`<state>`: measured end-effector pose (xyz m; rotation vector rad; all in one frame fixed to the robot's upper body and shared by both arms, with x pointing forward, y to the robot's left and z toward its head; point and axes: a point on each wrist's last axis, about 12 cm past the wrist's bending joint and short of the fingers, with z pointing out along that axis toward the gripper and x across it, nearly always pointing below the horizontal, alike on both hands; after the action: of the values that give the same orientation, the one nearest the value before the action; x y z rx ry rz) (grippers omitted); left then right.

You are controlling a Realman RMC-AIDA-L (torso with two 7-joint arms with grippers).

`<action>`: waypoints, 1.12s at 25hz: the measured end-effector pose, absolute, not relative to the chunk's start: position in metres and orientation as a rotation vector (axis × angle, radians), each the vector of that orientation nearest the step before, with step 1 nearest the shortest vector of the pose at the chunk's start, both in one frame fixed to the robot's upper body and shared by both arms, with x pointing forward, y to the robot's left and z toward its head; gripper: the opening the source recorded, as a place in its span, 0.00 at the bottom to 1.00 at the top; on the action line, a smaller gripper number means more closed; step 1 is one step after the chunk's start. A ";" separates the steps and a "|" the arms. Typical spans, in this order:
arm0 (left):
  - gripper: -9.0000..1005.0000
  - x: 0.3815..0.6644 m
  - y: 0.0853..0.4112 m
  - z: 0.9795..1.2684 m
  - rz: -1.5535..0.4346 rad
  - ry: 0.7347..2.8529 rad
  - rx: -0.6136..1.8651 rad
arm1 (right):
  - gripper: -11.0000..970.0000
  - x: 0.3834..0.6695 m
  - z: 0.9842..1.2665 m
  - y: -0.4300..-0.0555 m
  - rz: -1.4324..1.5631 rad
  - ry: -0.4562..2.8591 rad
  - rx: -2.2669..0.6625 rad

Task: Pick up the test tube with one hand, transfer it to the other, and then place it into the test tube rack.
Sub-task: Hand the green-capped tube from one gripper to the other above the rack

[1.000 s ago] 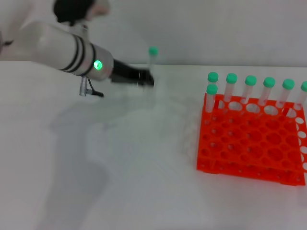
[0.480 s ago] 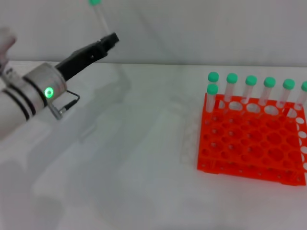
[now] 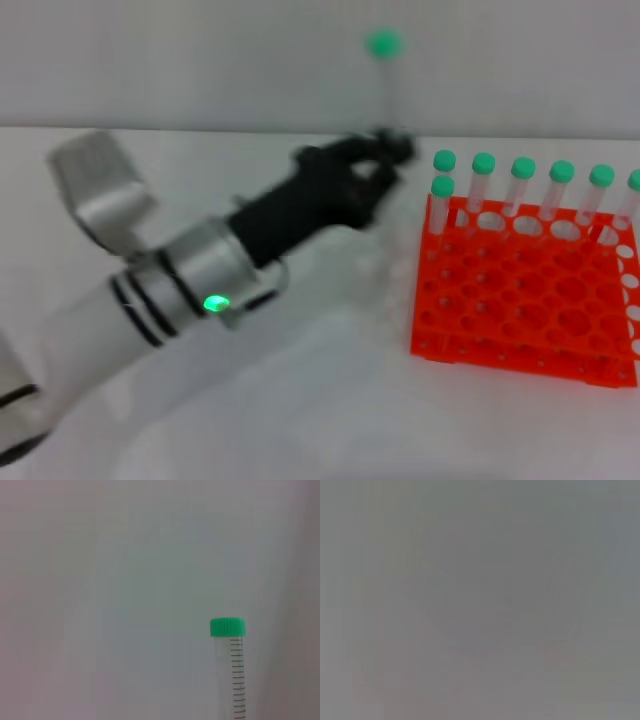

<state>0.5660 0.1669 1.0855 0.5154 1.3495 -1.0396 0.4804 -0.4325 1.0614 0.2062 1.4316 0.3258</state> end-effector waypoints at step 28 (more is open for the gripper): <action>0.23 0.556 0.073 1.079 -1.011 1.425 0.972 | 0.88 0.538 1.144 -0.353 0.966 1.476 -0.724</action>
<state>0.5556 0.0732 1.0789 0.9722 1.4248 -1.0110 0.5379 -0.3527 1.1440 -0.7242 1.4755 0.9661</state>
